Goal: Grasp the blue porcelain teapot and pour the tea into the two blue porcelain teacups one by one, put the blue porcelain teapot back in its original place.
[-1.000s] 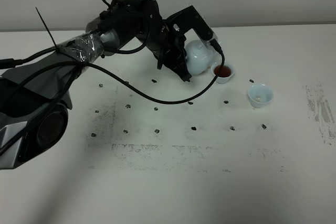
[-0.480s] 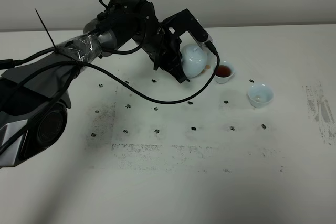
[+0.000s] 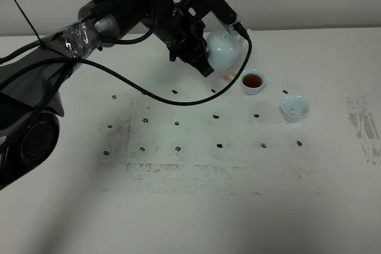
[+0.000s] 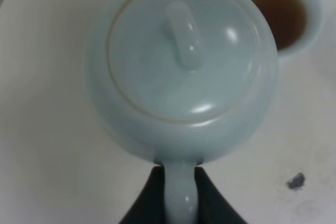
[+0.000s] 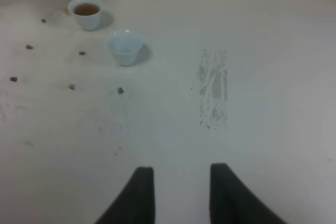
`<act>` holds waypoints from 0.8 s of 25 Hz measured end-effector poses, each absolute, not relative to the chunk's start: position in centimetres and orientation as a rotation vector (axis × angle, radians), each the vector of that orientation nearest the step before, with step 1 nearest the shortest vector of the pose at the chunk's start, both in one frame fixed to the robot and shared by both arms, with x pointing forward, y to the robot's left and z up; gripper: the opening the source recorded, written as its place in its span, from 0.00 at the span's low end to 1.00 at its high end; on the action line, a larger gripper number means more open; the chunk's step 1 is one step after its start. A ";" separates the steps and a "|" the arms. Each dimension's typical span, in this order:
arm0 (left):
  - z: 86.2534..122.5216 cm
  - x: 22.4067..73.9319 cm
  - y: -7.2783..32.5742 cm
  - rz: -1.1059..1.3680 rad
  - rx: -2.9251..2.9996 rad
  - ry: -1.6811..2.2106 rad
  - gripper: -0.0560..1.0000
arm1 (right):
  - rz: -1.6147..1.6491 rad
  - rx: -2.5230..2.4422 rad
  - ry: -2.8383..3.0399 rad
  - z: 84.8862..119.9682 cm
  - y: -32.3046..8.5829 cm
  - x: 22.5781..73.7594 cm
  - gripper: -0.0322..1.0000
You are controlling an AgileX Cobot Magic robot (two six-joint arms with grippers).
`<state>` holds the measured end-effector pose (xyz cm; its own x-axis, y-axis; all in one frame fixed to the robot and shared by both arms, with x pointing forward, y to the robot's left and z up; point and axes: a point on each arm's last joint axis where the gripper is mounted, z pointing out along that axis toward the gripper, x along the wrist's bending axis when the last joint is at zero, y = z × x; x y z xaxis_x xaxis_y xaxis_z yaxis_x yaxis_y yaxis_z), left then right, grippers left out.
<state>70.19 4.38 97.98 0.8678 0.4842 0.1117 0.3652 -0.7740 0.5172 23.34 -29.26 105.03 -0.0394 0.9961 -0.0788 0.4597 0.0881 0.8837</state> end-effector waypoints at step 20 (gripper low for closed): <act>96.7 61.7 6.0 0.365 2.597 0.488 0.09 | 0.892 1.472 1.607 105.0 -29.3 23.3 0.31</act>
